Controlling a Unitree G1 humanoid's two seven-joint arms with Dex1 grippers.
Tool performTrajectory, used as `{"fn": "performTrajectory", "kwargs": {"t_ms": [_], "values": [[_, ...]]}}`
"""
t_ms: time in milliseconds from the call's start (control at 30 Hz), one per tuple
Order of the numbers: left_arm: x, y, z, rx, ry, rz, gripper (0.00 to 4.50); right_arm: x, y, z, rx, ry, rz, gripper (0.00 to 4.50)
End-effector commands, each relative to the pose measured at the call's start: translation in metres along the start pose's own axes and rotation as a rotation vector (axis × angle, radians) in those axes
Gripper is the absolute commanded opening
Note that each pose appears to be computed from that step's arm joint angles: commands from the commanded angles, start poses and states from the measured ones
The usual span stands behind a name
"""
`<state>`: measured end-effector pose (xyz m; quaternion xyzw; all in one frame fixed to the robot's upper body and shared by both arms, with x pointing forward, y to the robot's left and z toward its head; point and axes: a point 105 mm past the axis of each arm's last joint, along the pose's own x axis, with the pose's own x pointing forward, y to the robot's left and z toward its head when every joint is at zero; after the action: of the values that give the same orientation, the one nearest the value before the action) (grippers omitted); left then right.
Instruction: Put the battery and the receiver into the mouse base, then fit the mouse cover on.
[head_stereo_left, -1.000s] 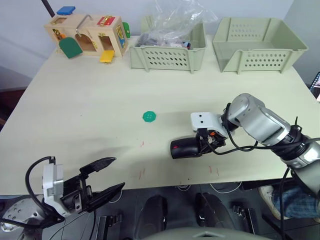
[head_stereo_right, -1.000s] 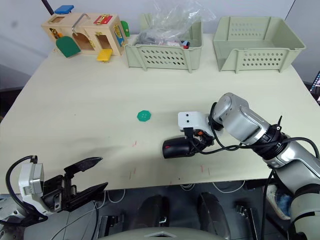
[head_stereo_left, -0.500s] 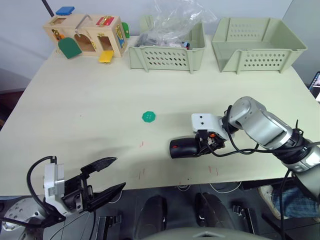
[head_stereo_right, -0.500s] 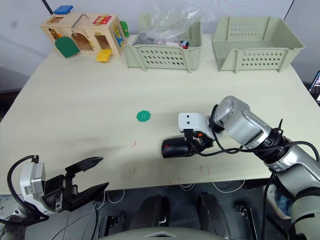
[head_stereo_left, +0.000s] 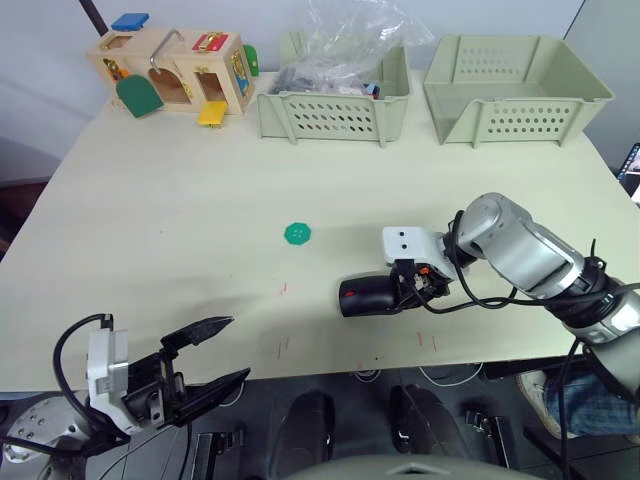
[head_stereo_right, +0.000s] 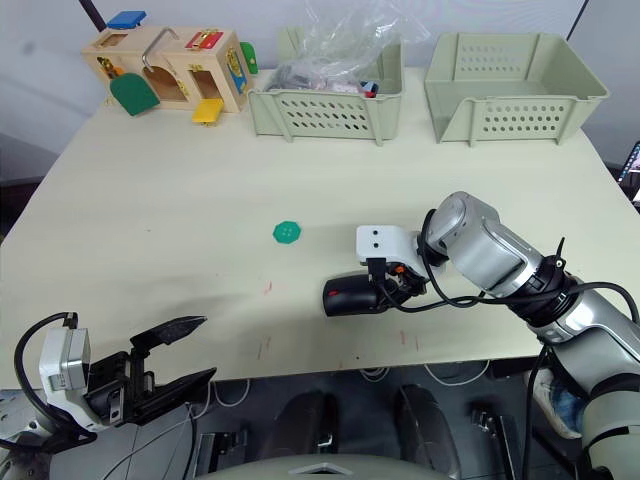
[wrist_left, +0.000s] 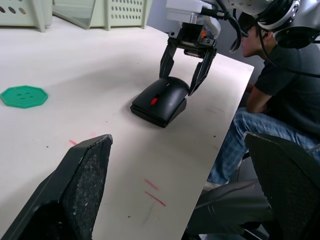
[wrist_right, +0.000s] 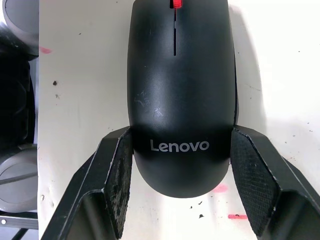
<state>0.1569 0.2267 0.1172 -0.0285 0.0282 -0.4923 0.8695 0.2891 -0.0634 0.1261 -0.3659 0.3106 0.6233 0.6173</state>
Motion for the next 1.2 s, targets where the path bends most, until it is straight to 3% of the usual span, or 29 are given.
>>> {"fn": "performTrajectory", "kwargs": {"t_ms": [33, 633, 767, 1200], "values": [[0.0, -0.001, 0.004, 0.025, -0.008, -0.01, 4.5, 0.006, 0.005, 0.002, -0.001, -0.003, 0.024, 2.49], [0.0, -0.002, 0.004, 0.02, -0.004, -0.011, 4.5, 0.005, 0.007, 0.004, -0.005, -0.013, 0.029, 2.49], [0.001, -0.002, 0.004, 0.02, -0.004, -0.011, 4.5, 0.005, 0.005, 0.006, -0.013, -0.02, 0.012, 4.07], [0.002, -0.002, 0.005, 0.02, -0.005, -0.008, 4.5, -0.011, 0.003, 0.015, -0.035, -0.054, -0.028, 4.07]]}}
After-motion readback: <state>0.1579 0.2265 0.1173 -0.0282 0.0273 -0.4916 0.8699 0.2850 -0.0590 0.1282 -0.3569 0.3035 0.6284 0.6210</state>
